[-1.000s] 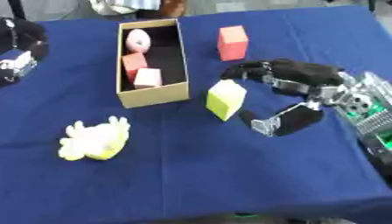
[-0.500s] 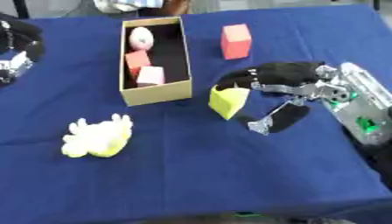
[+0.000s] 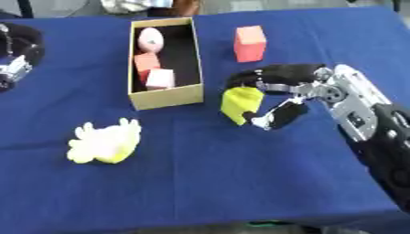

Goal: Pick up objects on the table and place them in the box.

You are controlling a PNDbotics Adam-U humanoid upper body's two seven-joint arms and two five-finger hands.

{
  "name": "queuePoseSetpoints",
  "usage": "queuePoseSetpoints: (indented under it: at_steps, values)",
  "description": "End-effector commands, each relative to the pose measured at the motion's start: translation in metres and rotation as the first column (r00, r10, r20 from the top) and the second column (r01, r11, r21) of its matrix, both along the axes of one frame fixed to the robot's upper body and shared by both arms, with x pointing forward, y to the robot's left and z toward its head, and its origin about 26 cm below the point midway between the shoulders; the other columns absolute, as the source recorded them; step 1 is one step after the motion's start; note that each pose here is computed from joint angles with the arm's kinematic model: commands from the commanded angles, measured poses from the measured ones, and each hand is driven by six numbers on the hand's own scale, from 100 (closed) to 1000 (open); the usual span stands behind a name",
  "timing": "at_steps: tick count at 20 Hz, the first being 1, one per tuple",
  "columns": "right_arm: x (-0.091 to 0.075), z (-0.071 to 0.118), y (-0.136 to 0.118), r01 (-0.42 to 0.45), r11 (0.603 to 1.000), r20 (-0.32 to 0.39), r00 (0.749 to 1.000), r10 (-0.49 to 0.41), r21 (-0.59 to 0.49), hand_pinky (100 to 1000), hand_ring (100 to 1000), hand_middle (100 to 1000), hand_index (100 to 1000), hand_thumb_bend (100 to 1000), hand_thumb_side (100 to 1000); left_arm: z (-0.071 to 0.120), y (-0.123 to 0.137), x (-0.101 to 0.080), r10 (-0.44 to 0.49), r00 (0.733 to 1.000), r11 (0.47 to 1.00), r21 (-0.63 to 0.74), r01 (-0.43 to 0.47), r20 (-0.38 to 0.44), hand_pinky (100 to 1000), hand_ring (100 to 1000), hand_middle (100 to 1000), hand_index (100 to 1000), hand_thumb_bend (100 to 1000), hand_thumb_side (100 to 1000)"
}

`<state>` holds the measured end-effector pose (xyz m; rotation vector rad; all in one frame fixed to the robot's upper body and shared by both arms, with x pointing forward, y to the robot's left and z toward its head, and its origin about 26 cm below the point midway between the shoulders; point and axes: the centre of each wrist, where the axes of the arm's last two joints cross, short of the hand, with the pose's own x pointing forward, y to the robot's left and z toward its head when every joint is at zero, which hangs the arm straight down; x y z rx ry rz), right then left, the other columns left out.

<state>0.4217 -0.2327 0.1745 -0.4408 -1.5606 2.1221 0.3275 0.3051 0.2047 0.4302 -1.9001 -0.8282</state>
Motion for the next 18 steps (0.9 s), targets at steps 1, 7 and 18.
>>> queuePoseSetpoints:
  at_steps: [1, 7, 18]
  values:
    - [0.006, 0.008, -0.004, 0.017, 1.0, 0.039, 0.999, -0.017, -0.003, 892, 1000, 982, 1000, 100, 535, 0.008, 0.004, -0.002, 0.006, 1.0, 1.0, 0.004, -0.007, 0.022, 690, 657, 646, 775, 339, 600]
    - [0.012, 0.002, -0.006, 0.038, 0.999, 0.038, 0.999, -0.037, -0.031, 891, 999, 981, 1000, 100, 548, 0.007, 0.003, -0.001, 0.001, 1.0, 1.0, 0.005, -0.001, 0.013, 691, 658, 646, 776, 339, 601]
    - [0.02, -0.01, -0.013, 0.093, 0.993, 0.041, 0.995, -0.09, -0.078, 863, 960, 955, 1000, 100, 531, 0.005, 0.003, -0.001, -0.003, 1.0, 1.0, 0.006, 0.003, 0.003, 691, 658, 647, 777, 338, 603]
